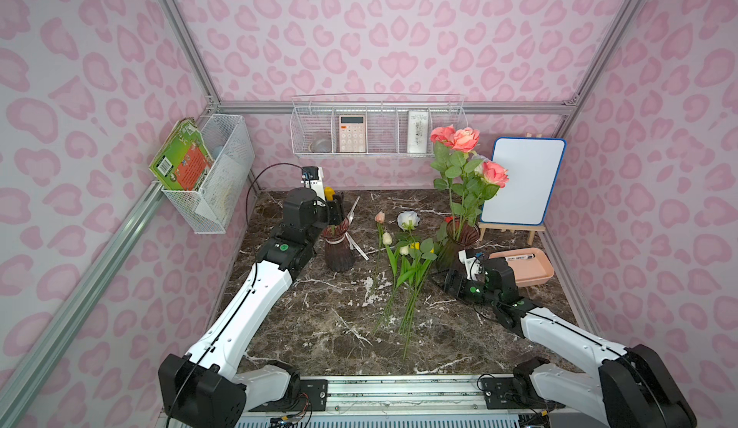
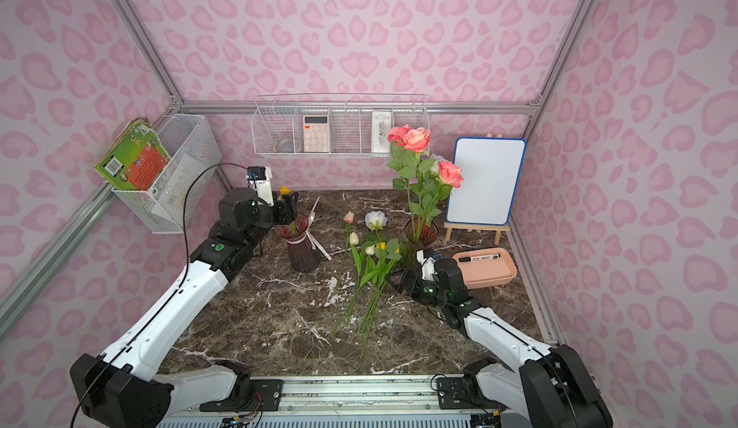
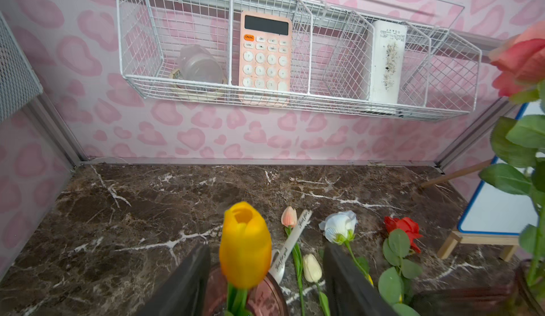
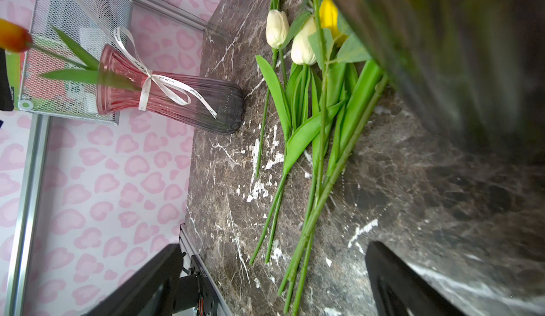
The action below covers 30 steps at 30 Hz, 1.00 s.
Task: Arrange the flowers in different vases according to their variety
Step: Pick up the flower at the center of the board.
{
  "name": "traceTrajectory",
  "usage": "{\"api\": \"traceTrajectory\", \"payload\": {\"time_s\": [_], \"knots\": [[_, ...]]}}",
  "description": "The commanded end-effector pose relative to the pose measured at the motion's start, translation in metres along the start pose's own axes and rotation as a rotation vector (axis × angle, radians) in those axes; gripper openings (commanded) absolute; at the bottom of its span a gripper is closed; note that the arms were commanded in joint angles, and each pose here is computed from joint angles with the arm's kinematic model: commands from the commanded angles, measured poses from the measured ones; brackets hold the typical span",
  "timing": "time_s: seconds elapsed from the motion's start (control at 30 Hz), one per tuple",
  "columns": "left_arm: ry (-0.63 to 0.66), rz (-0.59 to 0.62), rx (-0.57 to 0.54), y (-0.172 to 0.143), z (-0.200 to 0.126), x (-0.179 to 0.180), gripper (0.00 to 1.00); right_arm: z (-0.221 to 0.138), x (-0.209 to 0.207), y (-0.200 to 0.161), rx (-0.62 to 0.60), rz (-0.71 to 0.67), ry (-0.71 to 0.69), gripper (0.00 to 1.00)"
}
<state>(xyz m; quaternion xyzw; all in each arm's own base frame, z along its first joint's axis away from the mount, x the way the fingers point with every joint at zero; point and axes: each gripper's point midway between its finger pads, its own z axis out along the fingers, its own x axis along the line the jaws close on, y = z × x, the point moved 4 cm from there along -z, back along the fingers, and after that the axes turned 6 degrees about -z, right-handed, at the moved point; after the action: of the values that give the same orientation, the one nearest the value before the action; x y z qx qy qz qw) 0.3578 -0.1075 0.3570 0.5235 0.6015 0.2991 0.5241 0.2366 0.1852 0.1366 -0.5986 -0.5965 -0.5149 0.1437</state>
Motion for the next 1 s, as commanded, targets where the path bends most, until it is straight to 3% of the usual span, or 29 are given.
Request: {"api": "traceTrajectory", "payload": {"time_s": [0.0,0.2,0.33,0.7,0.97], "knots": [[-0.030,-0.062,0.105,-0.020,-0.013,-0.005,0.76,0.004,0.015,0.004,0.030,-0.019,0.090,0.99],[-0.041,-0.016,0.163,-0.040,-0.047,-0.021,0.99,0.003,0.016,0.004,0.027,-0.063,0.094,0.99],[-0.074,0.004,0.187,-0.052,-0.069,-0.031,0.99,-0.004,0.018,0.006,-0.023,-0.119,0.081,0.99],[-0.090,0.068,0.403,-0.101,-0.098,-0.024,0.98,-0.028,0.038,0.019,-0.164,-0.249,0.095,0.99],[-0.139,0.104,0.528,-0.122,-0.126,-0.029,0.84,-0.043,0.046,0.023,-0.251,-0.305,0.104,0.99]]}}
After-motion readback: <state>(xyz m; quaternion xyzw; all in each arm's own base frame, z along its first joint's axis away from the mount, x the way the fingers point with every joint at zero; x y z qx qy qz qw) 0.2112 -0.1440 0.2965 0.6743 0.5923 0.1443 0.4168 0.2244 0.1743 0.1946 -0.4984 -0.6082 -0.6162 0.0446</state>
